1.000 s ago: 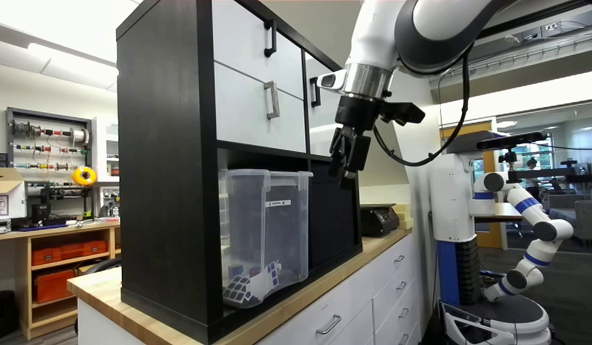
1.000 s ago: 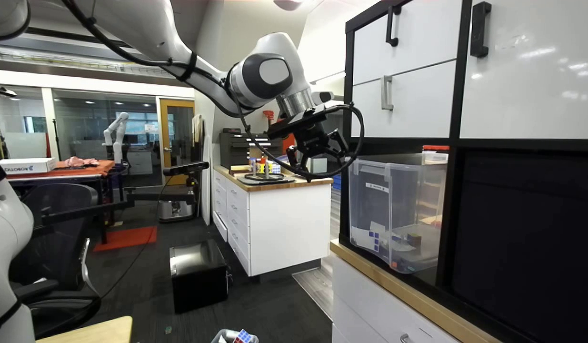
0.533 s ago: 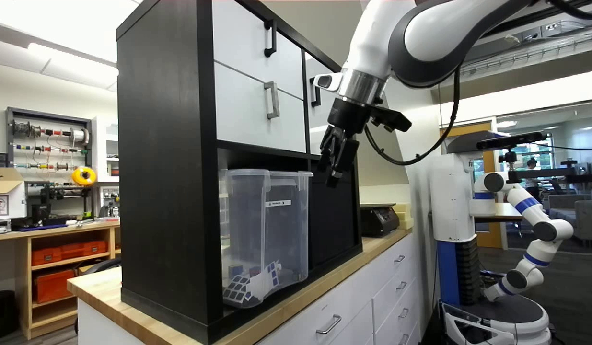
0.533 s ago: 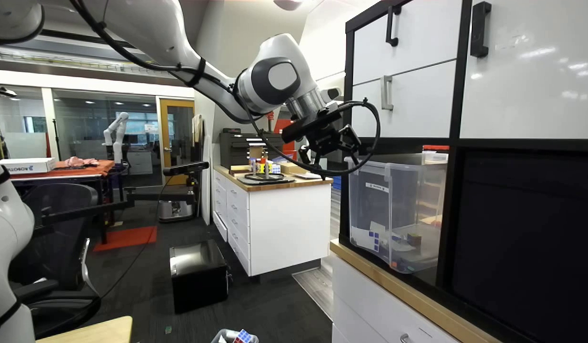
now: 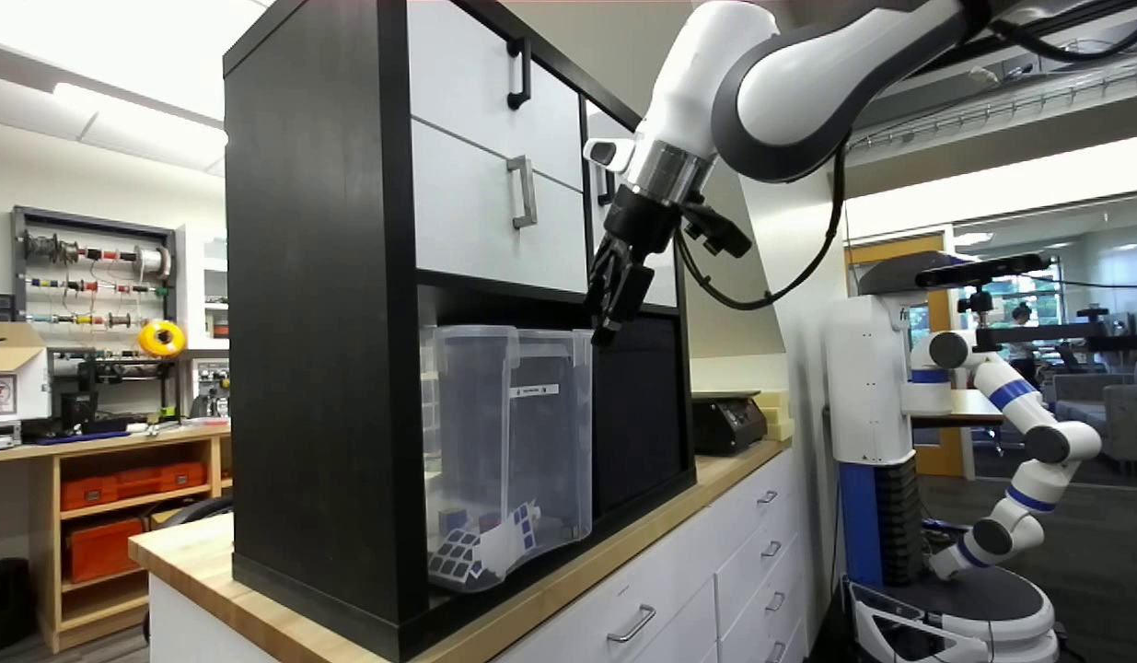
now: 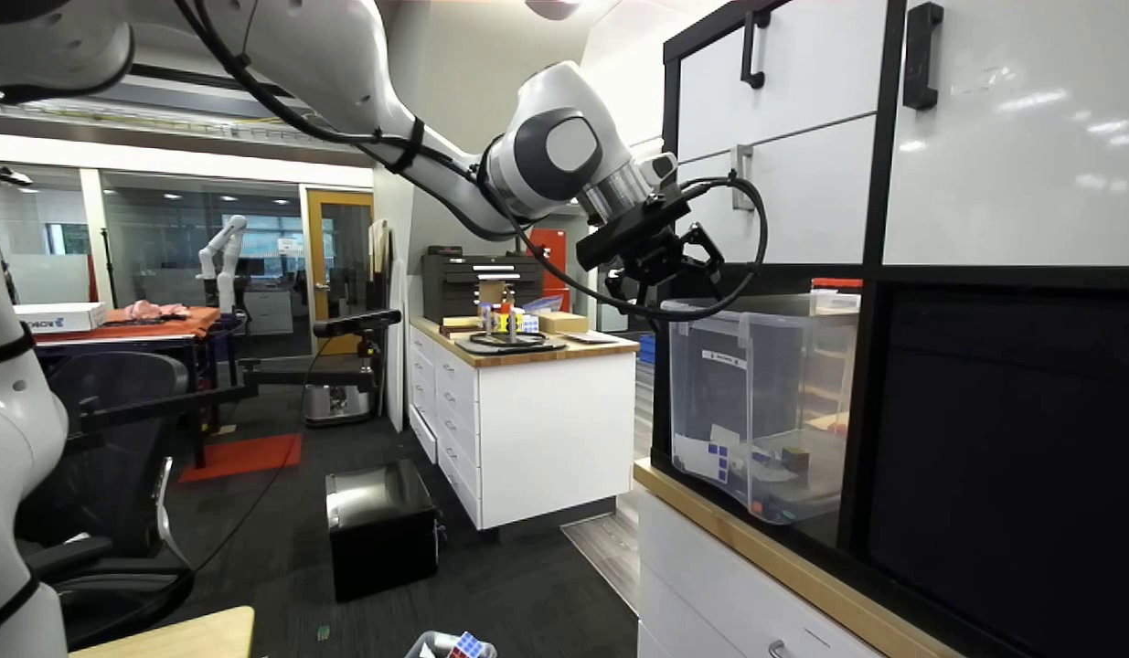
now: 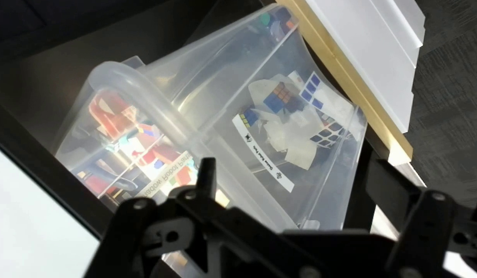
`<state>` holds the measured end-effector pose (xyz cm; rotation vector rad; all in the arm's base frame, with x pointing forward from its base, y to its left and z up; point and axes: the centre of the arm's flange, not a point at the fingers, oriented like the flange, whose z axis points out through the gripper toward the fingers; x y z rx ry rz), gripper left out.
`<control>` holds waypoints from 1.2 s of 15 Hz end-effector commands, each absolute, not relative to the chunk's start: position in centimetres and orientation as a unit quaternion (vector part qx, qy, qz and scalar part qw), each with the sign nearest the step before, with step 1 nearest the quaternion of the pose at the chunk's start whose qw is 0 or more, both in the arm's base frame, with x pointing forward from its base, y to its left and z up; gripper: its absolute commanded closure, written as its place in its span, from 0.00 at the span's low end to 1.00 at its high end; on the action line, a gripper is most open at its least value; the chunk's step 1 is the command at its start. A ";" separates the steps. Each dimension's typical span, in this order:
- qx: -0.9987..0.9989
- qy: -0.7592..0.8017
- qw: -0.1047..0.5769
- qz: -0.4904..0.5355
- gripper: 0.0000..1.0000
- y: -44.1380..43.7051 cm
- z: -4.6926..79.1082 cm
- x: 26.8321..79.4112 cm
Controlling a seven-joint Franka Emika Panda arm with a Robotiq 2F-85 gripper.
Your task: Pull out the basket.
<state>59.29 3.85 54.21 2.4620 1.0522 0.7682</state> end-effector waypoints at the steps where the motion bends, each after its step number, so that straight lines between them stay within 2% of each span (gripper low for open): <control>1: 0.855 0.384 0.197 0.287 0.00 3.1 54.6 61.4; 18: 0.838 0.413 0.211 0.287 0.00 3.1 52.1 64.5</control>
